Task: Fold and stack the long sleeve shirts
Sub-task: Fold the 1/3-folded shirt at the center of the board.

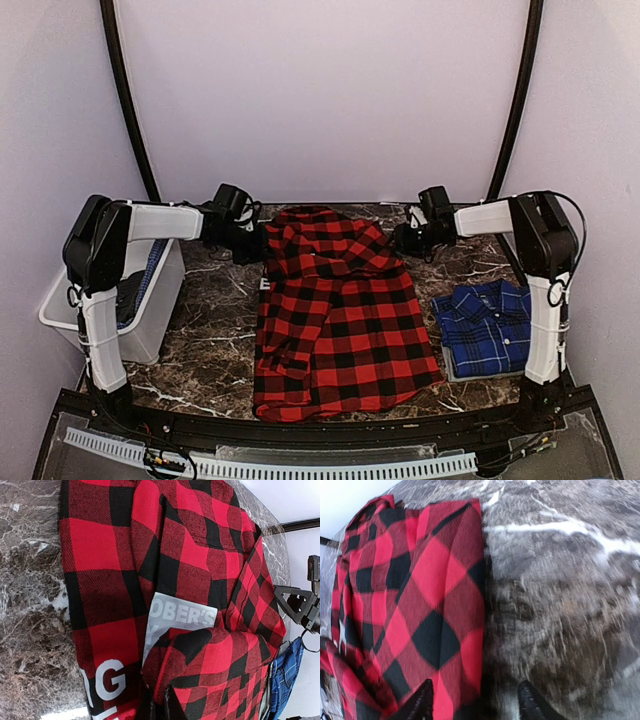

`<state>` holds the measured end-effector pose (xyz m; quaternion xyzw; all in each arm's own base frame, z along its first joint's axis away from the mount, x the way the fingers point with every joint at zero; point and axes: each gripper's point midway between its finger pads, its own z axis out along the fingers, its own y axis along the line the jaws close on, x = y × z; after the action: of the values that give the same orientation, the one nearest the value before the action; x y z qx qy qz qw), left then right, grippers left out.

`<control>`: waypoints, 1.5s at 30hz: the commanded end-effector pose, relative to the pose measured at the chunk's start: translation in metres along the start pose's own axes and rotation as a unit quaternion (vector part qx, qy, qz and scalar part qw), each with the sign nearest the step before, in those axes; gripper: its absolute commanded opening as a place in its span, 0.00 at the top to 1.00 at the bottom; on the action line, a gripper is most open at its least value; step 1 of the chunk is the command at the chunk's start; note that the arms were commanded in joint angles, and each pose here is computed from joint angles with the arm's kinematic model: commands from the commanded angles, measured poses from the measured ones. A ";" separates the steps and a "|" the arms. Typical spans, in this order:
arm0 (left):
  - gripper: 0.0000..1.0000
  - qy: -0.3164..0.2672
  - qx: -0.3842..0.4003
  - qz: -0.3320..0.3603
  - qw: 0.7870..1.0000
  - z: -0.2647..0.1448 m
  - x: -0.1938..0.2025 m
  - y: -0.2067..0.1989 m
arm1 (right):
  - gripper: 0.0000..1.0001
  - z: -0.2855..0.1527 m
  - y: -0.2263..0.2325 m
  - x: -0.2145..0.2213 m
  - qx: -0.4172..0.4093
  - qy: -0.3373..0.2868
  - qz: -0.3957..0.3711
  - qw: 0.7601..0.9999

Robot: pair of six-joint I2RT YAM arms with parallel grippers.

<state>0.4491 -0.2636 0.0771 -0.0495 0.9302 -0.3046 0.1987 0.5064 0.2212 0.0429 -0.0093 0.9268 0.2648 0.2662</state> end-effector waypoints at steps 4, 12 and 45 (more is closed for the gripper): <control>1.00 0.049 0.070 -0.007 0.996 -0.005 0.025 -0.026 | 0.41 -0.066 0.012 0.014 0.024 -0.025 -0.014 0.999; 1.00 0.112 0.157 -0.038 0.980 -0.002 0.081 -0.053 | 0.41 -0.101 0.026 0.064 0.038 -0.014 -0.028 0.999; 1.00 0.074 0.031 -0.021 0.997 -0.007 0.060 0.009 | 0.50 -0.171 0.065 0.291 0.053 0.161 -0.011 0.985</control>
<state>0.3962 -0.2568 0.0295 -0.0698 0.9310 -0.3388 0.1166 0.1896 0.2373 0.0602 -0.0818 0.9601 0.2240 0.1464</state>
